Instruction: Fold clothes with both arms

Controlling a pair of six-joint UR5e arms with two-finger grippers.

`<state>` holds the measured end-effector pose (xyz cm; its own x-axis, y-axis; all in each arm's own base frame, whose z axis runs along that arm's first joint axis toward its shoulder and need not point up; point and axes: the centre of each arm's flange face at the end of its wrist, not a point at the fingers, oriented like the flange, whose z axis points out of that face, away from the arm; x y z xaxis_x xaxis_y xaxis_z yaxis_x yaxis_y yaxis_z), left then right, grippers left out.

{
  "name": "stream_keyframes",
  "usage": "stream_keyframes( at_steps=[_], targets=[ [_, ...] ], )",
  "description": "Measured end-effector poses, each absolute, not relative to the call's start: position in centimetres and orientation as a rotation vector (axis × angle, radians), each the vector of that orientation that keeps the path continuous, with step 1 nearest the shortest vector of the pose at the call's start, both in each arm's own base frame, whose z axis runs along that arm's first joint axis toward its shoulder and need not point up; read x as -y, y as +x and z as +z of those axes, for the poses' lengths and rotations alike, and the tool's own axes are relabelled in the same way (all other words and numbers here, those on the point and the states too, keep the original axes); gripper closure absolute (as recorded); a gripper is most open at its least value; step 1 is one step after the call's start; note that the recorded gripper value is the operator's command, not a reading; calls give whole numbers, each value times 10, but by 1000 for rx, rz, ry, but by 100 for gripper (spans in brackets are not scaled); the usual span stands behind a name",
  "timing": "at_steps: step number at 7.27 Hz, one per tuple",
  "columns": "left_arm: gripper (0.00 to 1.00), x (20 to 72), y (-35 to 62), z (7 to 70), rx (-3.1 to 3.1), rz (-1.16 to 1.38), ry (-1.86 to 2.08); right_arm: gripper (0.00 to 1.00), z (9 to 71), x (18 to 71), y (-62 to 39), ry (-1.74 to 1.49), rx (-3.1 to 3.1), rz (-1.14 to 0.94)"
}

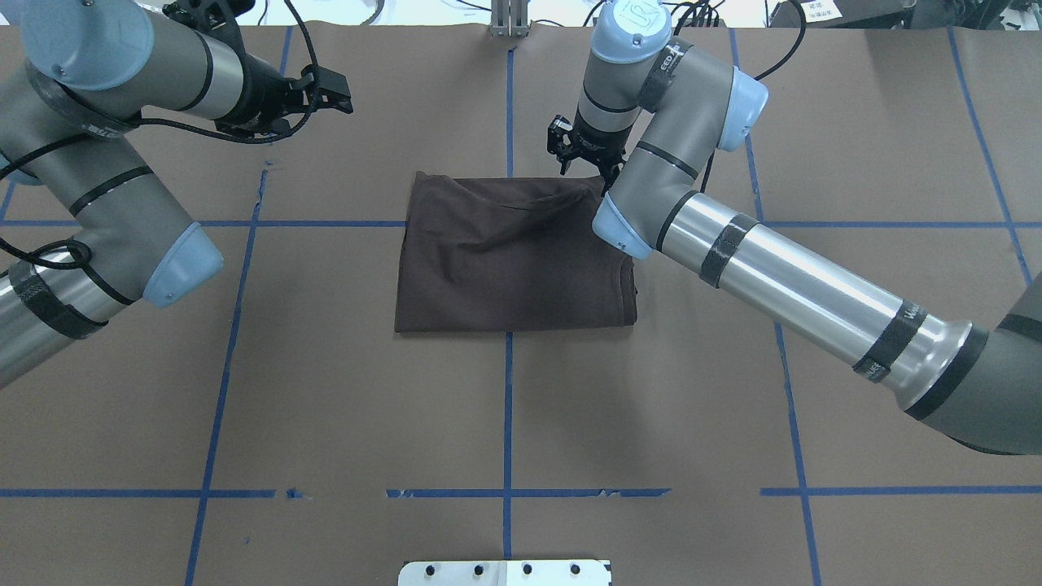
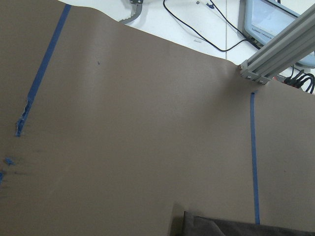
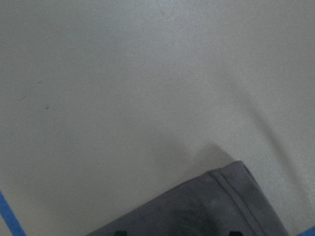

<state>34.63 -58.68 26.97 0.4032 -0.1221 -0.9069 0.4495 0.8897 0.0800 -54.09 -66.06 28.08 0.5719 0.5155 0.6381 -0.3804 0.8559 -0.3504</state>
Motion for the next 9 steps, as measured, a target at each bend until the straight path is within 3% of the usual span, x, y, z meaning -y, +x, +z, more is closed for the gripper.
stream_keyframes(
  at_steps=[2,4,5,9],
  targets=[
    [0,585,344,269,-1105,-369,339,85,285,662,-544,-183,802,529],
    [0,584,342,267,-1108,-369,342,90,281,662,-545,-183,805,526],
    [0,583,342,267,-1108,-369,342,100,280,662,-545,-182,806,521],
    [0,583,342,266,-1108,-368,337,100,289,675,-528,-200,757,555]
  ],
)
